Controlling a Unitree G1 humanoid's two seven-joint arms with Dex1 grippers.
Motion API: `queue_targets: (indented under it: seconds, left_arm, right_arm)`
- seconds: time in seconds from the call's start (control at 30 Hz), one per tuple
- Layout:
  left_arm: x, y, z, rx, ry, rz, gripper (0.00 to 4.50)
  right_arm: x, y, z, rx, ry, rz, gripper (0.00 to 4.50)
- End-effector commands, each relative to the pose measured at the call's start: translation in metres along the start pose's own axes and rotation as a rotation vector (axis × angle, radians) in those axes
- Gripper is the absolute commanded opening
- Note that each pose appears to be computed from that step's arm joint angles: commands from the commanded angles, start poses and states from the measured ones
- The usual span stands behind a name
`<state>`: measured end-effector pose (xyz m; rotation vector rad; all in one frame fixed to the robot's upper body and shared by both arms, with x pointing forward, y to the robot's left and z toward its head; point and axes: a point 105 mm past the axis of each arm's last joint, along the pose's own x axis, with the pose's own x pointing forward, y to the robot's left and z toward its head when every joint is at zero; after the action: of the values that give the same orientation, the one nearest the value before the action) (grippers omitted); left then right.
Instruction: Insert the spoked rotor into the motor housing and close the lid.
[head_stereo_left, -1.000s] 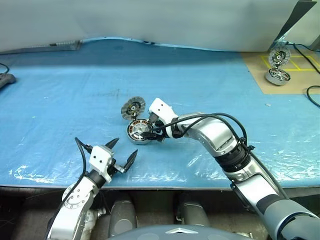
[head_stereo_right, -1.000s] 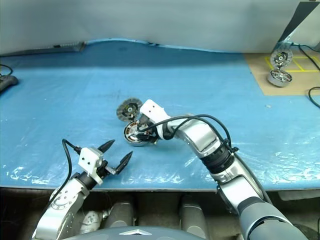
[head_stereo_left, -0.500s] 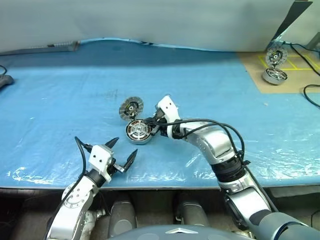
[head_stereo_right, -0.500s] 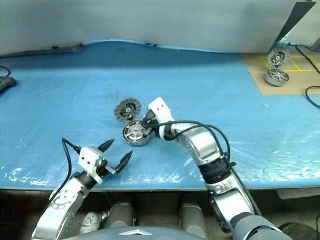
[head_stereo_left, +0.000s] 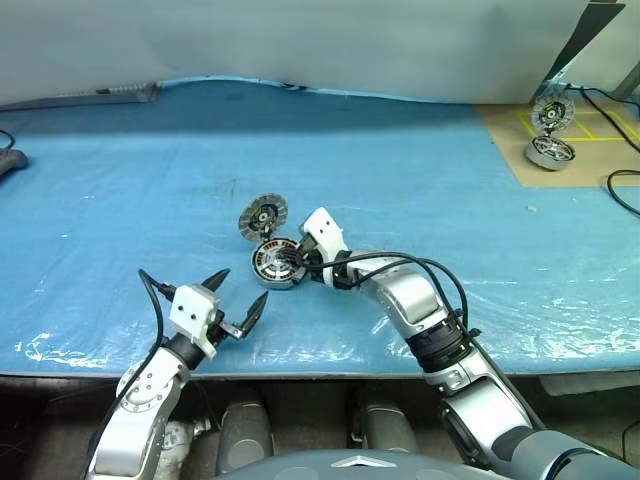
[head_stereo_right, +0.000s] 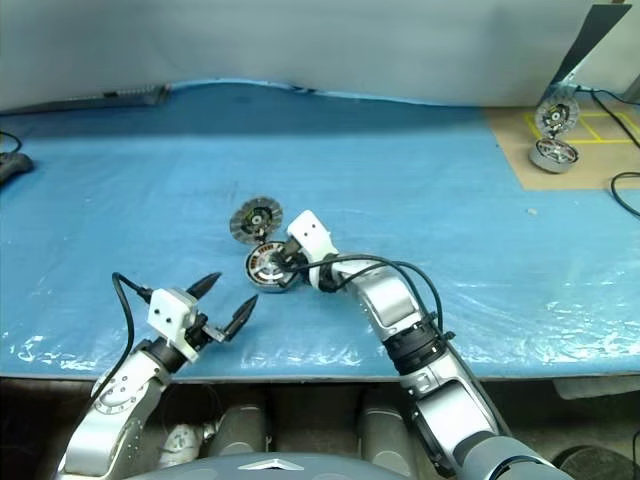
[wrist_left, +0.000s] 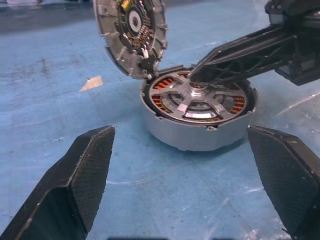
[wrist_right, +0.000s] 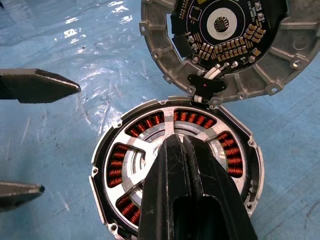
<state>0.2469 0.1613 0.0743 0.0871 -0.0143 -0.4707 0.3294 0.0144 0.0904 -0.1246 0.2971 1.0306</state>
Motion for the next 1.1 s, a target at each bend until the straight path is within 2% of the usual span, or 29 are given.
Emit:
queue_targets:
  seconds: [0.03,0.17,0.37,0.67,0.8,1.03,1.1]
  left_arm:
    - [-0.005,0.008,0.017,-0.025,-0.061,0.028,4.50]
    - [-0.013,0.024,0.025,-0.077,-0.097,0.093,4.50]
    - [-0.042,0.089,0.052,-0.053,-0.167,0.297,4.50]
    - [-0.075,0.155,0.056,-0.260,-0.249,0.441,4.50]
    - [-0.072,0.160,0.047,-0.328,-0.240,0.412,4.50]
    - [-0.054,0.150,0.023,-0.435,-0.205,0.353,4.50]
    - [-0.027,0.133,0.023,-0.411,-0.192,0.313,4.50]
  right_arm:
    - [-0.003,-0.002,0.006,0.020,-0.027,0.001,0.01]
    - [-0.004,-0.002,0.006,0.018,-0.023,0.006,0.01]
    - [-0.003,0.000,0.007,0.013,-0.020,0.014,0.01]
    - [-0.005,-0.003,0.009,0.014,-0.026,-0.008,0.01]
    - [-0.008,-0.004,0.008,0.021,-0.025,-0.022,0.01]
    - [-0.010,-0.003,0.007,0.028,-0.025,-0.038,0.01]
    - [-0.011,-0.004,0.007,0.031,-0.025,-0.045,0.01]
